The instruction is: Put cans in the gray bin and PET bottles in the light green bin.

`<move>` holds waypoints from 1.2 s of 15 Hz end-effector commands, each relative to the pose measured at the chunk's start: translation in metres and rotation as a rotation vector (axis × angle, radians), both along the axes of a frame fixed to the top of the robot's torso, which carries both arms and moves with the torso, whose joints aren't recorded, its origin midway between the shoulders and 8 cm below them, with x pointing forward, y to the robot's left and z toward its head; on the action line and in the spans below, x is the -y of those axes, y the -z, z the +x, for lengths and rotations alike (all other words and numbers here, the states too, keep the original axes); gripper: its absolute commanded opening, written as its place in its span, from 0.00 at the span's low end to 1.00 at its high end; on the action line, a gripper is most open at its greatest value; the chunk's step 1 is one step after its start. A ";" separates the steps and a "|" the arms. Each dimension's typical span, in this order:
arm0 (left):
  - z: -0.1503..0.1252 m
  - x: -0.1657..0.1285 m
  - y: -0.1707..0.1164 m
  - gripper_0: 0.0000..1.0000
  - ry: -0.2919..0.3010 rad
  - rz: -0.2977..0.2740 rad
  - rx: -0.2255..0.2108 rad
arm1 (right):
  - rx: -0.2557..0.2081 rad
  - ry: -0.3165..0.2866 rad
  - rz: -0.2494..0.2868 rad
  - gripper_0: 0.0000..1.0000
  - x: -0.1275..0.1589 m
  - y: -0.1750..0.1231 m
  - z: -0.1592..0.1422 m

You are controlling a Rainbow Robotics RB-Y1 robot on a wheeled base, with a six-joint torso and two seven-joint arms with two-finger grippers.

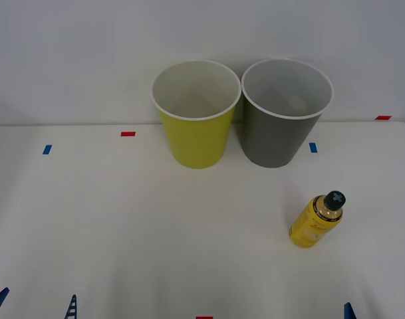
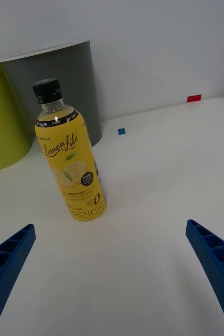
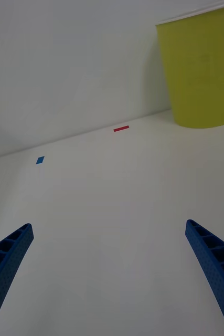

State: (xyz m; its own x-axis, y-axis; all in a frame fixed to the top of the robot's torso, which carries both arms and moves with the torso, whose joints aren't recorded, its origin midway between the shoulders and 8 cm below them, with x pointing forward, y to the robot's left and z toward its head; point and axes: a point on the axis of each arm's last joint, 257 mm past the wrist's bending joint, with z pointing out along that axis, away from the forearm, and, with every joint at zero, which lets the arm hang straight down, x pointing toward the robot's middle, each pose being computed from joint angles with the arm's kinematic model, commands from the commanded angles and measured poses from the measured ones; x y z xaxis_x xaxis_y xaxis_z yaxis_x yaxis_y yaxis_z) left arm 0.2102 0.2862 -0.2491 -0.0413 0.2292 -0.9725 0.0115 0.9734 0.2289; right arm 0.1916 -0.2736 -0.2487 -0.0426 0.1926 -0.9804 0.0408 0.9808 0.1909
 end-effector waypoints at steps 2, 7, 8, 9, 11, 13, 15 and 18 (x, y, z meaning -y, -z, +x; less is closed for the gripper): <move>0.000 0.000 0.000 1.00 0.000 0.000 0.000 | 0.000 0.000 0.000 1.00 0.000 0.000 0.000; 0.000 0.000 0.000 1.00 0.000 0.000 0.000 | 0.019 0.005 -0.012 1.00 -0.004 -0.009 0.014; 0.000 0.000 0.000 1.00 0.000 0.000 0.000 | 0.030 0.001 -0.020 1.00 -0.006 -0.013 0.016; 0.000 0.000 0.000 1.00 0.000 0.000 0.000 | 0.037 -0.009 -0.035 1.00 -0.009 -0.016 0.017; 0.000 0.000 0.000 1.00 0.000 0.000 0.000 | 0.063 -0.016 -0.061 1.00 -0.011 -0.023 0.017; 0.000 0.000 0.000 1.00 0.000 0.000 0.000 | 0.079 -0.028 -0.082 1.00 -0.016 -0.027 0.017; 0.000 0.000 0.000 1.00 0.000 0.000 0.000 | 0.091 -0.034 -0.082 1.00 -0.020 -0.029 0.016; 0.000 0.000 0.000 1.00 0.000 0.000 0.000 | 0.105 -0.033 -0.082 1.00 -0.020 -0.029 0.017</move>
